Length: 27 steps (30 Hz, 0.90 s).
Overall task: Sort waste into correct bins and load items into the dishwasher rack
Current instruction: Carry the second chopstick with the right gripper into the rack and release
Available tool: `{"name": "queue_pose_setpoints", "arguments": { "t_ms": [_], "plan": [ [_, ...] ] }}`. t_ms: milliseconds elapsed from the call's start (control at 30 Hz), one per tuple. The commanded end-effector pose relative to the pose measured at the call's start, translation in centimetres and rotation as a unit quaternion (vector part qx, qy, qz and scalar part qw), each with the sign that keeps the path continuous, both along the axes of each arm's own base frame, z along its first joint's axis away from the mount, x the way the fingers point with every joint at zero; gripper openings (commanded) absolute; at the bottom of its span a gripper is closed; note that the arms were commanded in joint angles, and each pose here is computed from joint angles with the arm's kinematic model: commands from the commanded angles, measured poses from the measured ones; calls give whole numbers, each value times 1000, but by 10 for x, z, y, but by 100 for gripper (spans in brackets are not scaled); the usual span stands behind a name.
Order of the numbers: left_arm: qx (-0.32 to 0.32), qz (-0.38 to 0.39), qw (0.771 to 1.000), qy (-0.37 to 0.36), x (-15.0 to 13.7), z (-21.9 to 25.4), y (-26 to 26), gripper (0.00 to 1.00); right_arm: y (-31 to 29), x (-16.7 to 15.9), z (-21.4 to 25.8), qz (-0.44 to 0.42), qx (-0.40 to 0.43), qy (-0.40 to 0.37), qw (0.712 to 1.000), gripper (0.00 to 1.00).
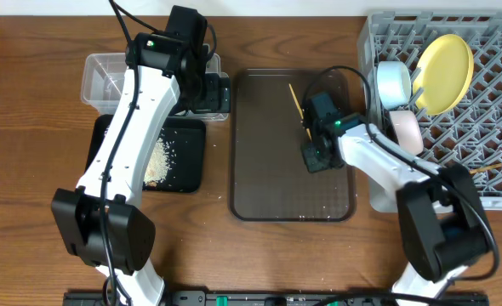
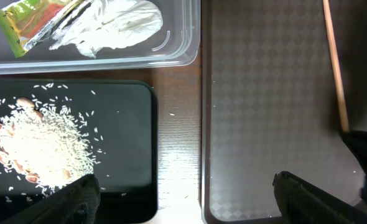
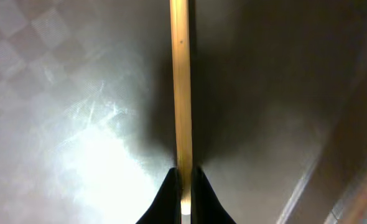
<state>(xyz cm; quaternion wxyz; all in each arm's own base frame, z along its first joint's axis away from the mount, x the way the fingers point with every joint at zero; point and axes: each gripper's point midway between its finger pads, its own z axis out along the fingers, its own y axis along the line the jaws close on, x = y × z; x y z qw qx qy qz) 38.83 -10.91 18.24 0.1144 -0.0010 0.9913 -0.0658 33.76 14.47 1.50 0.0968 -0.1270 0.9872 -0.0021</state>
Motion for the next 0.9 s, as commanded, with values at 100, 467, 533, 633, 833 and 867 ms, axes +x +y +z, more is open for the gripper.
{"name": "queue_pose_setpoints", "arguments": {
  "t_ms": [100,467,533,633,833,867],
  "plan": [
    [1,9,1000,-12,3,8,2,91,-5,30,115,-27,53,-119,991,1],
    [1,9,1000,-12,3,8,2,91,-117,-5,191,-304,65,-168,935,1],
    [1,9,1000,-12,3,8,2,91,-147,-20,193,-391,59,-161,904,1],
    [1,9,1000,-12,3,8,2,91,-192,-42,191,-518,35,-152,841,1],
    [2,9,1000,-12,3,8,2,91,-237,-64,166,-624,17,-134,770,1],
    [1,9,1000,-12,3,8,2,91,-240,-65,159,-631,18,-132,764,1]
  ]
}}
